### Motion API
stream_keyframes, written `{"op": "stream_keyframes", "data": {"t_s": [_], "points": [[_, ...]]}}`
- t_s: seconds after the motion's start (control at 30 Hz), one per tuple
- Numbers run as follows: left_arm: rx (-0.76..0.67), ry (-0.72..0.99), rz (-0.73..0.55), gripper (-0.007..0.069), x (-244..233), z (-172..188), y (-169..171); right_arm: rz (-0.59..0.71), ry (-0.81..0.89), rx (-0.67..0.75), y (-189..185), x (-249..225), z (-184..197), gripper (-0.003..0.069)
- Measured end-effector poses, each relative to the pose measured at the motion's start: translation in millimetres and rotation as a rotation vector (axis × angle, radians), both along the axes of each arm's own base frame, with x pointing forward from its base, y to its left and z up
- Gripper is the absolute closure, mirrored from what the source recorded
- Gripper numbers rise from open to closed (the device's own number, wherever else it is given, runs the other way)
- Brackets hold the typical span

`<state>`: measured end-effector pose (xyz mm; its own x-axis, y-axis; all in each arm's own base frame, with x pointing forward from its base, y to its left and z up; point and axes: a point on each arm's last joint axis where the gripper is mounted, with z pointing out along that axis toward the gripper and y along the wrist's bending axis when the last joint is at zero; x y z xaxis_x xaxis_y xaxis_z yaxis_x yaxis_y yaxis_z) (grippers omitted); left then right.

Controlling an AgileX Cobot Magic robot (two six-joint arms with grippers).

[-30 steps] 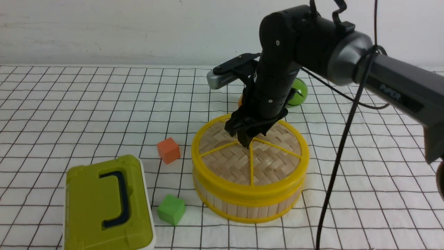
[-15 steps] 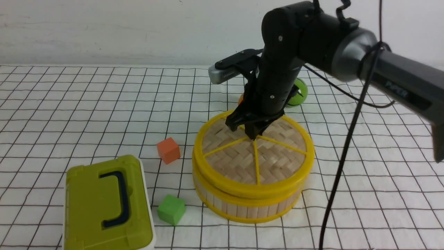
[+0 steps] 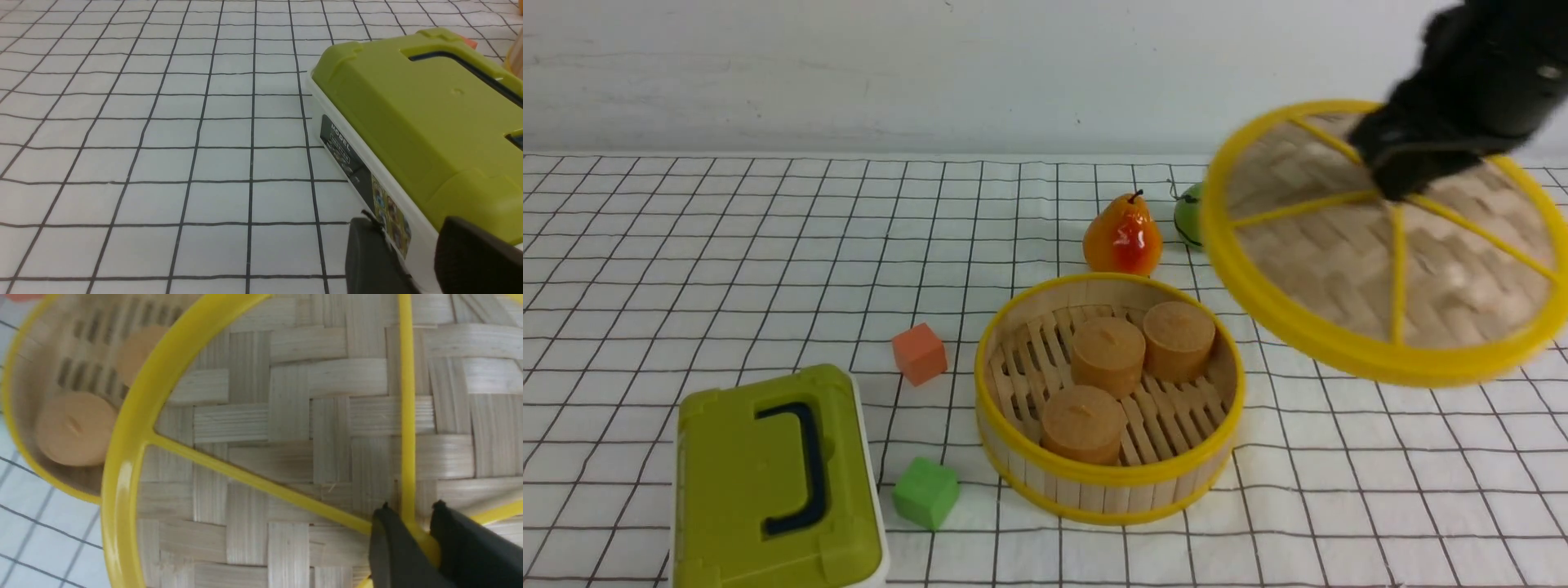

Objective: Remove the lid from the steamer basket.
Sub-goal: Use the right arm to place the steamer lid on the table

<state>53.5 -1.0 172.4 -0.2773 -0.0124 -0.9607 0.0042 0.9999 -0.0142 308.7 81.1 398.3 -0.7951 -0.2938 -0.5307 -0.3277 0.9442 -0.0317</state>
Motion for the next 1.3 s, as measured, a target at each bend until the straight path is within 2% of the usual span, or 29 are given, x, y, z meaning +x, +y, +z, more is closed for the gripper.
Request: {"op": "stream_keyframes", "data": {"t_s": [0.1, 0.17, 0.2, 0.5, 0.73, 1.0, 1.1, 1.17, 1.27, 1.3], "points": [[0.000, 0.000, 0.000, 0.0386, 0.0, 0.0, 0.0, -0.085, -0.006, 0.011, -27.8, -12.6, -27.0, 0.0552], [0.000, 0.000, 0.000, 0.0386, 0.0, 0.0, 0.0, -0.105, -0.005, 0.016, -33.4, -14.0, -37.4, 0.0552], [0.000, 0.000, 0.000, 0.0386, 0.0, 0.0, 0.0, -0.134, 0.007, 0.029, -40.3, -14.1, -57.9, 0.0552], [0.000, 0.000, 0.000, 0.0386, 0.0, 0.0, 0.0, -0.186, 0.017, 0.041, -46.4, 10.6, -140.6, 0.0552], [0.000, 0.000, 0.000, 0.0386, 0.0, 0.0, 0.0, -0.315, 0.051, 0.062, -72.0, 34.6, -172.2, 0.0552], [0.000, 0.000, 0.000, 0.0386, 0.0, 0.0, 0.0, -0.334, 0.108, 0.064, -73.8, 50.0, -204.6, 0.0552], [0.000, 0.000, 0.000, 0.0386, 0.0, 0.0, 0.0, -0.335, 0.108, 0.067, -73.6, 51.0, -204.9, 0.0552], [0.000, 0.000, 0.000, 0.0386, 0.0, 0.0, 0.0, -0.337, 0.107, 0.070, -73.4, 51.4, -205.0, 0.0523], [0.000, 0.000, 0.000, 0.0386, 0.0, 0.0, 0.0, -0.344, 0.111, 0.086, -72.5, 52.5, -201.0, 0.0431], [0.000, 0.000, 0.000, 0.0386, 0.0, 0.0, 0.0, -0.346, 0.109, 0.097, -71.7, 51.8, -192.3, 0.0370]]}}
